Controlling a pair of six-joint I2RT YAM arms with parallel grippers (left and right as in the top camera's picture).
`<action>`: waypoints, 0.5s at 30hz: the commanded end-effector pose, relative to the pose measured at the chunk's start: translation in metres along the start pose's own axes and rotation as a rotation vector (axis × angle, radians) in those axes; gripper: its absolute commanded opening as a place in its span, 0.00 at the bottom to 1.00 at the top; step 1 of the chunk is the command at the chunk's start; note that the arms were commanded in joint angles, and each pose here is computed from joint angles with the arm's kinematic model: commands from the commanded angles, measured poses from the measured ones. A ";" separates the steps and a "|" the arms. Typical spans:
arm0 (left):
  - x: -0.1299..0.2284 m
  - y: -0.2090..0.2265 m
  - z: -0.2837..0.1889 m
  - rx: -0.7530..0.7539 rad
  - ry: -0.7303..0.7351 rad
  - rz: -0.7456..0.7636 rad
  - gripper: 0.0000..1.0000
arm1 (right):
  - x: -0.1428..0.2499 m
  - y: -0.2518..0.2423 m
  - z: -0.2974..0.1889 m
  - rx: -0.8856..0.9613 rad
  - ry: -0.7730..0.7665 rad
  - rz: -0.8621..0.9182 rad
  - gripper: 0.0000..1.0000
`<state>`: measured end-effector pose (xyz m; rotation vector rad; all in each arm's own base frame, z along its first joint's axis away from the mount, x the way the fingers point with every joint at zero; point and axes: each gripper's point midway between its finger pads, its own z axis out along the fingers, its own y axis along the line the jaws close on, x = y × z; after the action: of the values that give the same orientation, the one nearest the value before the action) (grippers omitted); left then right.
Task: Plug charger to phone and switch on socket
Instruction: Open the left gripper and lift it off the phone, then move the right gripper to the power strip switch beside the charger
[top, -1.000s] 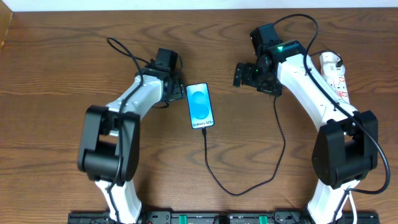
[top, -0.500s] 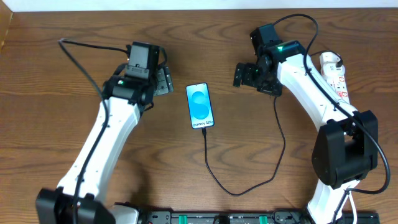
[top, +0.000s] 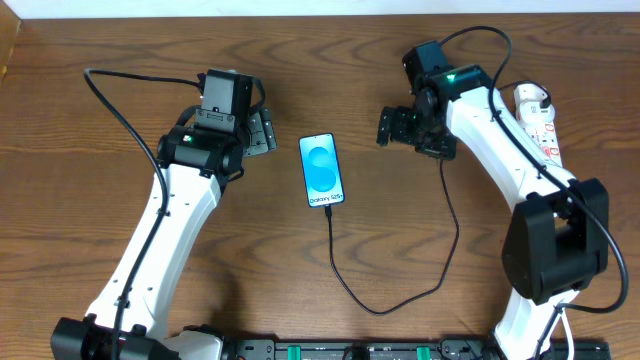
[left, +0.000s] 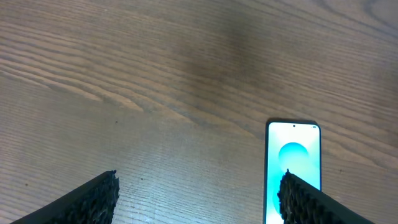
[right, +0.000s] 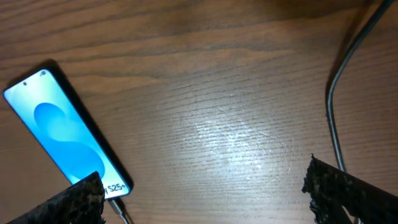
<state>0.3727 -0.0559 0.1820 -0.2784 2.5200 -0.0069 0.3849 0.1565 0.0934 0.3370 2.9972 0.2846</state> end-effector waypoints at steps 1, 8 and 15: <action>-0.005 0.004 -0.004 -0.013 -0.018 0.014 0.82 | -0.014 0.013 -0.049 -0.074 -0.117 -0.023 0.99; -0.005 0.004 -0.004 -0.013 -0.018 0.014 0.82 | -0.050 -0.034 -0.142 0.043 -0.461 0.054 0.98; -0.005 0.004 -0.004 -0.013 -0.018 0.014 0.82 | -0.063 -0.116 -0.219 0.205 -0.675 0.144 0.99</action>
<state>0.3726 -0.0559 0.1819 -0.2785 2.5202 -0.0062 0.3943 0.0404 0.2719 0.5112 2.4155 0.0646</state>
